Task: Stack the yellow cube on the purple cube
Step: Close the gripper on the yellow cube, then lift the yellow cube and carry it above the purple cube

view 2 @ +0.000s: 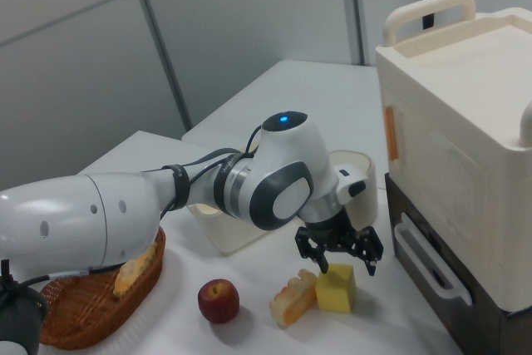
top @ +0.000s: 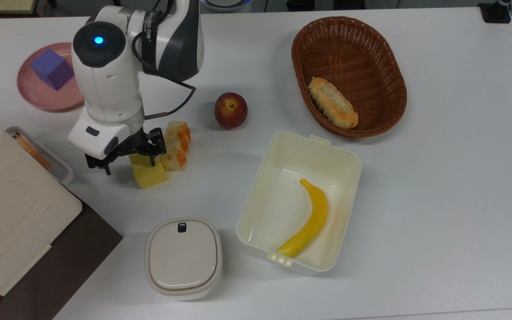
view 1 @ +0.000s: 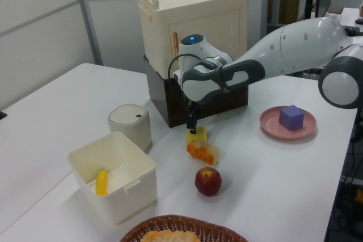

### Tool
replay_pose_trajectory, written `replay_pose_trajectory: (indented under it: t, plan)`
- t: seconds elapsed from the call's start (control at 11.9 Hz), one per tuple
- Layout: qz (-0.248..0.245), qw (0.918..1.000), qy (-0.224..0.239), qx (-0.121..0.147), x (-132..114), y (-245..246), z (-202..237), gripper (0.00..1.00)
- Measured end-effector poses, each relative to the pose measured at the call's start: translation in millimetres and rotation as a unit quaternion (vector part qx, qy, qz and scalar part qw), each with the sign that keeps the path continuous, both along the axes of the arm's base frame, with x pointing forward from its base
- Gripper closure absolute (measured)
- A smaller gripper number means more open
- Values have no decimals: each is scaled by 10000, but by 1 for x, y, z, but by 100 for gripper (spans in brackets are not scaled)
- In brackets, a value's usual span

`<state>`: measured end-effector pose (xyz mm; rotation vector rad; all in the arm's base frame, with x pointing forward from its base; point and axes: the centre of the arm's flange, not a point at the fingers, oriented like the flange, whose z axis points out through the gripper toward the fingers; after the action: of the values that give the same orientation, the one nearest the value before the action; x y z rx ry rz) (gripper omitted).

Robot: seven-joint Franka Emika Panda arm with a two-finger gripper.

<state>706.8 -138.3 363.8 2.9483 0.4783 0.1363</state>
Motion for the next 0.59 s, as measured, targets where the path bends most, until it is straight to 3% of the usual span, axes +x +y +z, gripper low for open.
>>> replay_pose_trajectory:
  t: [0.08,0.59]
  plan:
    - [-17,10000,44,4,-2,-1,2,0]
    - [10,9992,379,82,-8,9,-15,0]
